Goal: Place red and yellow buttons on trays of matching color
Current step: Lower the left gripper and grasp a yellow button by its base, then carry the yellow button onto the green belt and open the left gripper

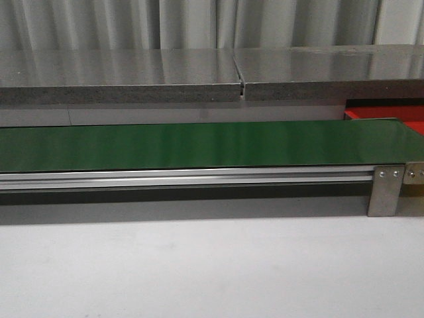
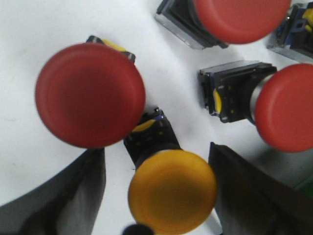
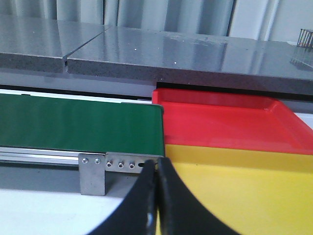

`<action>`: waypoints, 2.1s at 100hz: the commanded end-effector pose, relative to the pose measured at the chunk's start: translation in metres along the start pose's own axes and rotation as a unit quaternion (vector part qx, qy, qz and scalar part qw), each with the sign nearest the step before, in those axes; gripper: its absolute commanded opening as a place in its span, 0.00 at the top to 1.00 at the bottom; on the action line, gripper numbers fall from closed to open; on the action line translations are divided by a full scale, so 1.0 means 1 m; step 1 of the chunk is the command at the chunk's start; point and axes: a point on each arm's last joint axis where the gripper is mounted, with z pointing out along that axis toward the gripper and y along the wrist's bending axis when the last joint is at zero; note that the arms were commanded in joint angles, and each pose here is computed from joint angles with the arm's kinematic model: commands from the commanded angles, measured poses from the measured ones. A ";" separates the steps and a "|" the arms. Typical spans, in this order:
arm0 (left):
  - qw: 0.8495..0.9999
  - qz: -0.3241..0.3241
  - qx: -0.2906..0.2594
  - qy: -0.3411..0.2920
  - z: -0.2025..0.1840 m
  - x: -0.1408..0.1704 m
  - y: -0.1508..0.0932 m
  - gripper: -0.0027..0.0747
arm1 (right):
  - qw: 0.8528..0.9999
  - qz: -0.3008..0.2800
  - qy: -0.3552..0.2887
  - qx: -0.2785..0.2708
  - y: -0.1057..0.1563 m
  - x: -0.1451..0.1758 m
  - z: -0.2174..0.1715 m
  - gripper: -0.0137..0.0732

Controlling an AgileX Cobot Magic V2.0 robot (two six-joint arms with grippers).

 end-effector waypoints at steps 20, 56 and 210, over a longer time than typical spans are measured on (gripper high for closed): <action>0.998 -0.001 0.023 -0.053 -0.025 -0.008 -0.007 0.63 | 0.999 -0.002 -0.049 -0.005 0.001 -0.011 -0.002 0.92; 0.998 0.032 0.025 -0.057 -0.046 -0.002 -0.009 0.66 | 0.999 -0.002 -0.049 -0.005 0.001 -0.011 -0.002 0.92; 0.965 0.241 0.083 -0.060 -0.089 0.038 -0.121 0.31 | 0.999 -0.002 -0.049 -0.005 0.001 -0.011 -0.002 0.92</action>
